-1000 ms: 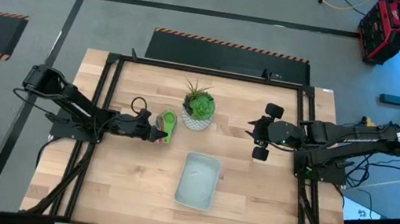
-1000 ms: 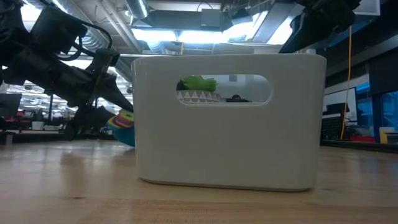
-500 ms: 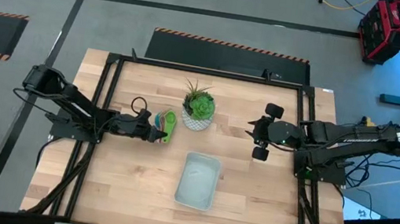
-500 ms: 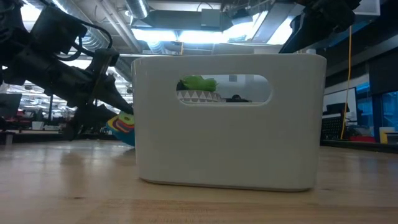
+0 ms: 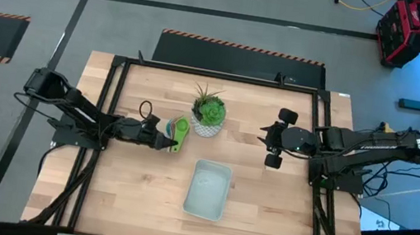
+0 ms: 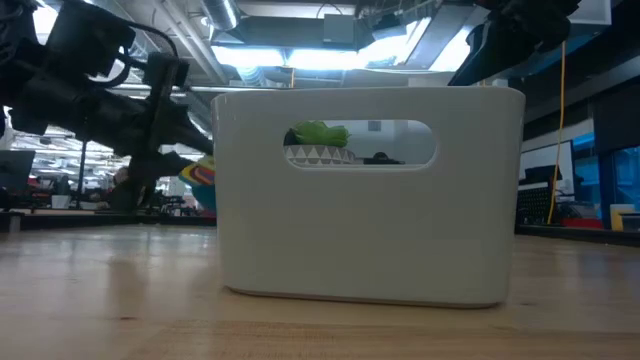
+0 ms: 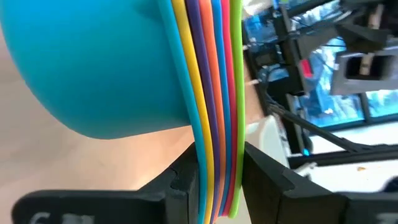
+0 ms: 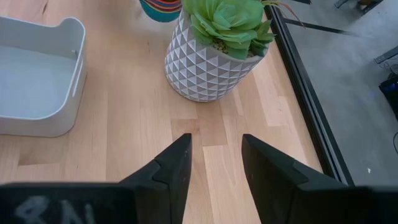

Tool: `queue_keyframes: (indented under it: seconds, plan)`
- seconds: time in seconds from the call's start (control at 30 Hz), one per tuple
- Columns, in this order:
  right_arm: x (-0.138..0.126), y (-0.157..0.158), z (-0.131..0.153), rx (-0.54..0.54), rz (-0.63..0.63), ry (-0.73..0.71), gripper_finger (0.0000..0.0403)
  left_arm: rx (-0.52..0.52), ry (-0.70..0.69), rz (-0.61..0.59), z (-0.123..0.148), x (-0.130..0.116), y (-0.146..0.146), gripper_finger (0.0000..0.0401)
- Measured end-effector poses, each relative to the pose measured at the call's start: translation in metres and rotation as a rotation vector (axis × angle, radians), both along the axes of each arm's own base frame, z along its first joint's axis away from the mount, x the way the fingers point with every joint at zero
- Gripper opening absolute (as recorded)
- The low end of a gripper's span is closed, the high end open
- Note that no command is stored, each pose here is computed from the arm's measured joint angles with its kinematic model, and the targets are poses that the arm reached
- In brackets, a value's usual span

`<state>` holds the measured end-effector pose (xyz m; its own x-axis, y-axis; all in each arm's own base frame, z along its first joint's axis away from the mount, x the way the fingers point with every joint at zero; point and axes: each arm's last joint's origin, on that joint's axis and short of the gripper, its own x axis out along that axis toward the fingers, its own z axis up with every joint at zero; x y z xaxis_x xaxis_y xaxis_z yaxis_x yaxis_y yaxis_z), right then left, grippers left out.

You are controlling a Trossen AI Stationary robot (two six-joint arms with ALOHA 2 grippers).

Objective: Nest measuring cups in basket
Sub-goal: Put the stacked measuring cups into the bin

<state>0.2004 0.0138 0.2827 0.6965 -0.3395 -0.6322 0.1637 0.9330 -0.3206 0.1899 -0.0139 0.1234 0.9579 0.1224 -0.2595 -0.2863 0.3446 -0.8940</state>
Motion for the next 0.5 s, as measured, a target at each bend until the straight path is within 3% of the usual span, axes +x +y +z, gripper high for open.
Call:
queue_keyframes:
  seconds: [0.33,0.5]
  plan:
    - [0.000,0.000,0.000,0.000,0.000,0.000,0.0145,-0.055,-0.134,-0.123,0.014,0.001,-0.025,0.0086]
    - [0.000,0.000,0.000,0.000,0.001,-0.002,0.0145,-0.070,-0.221,-0.190,0.037,0.018,-0.045,0.0086]
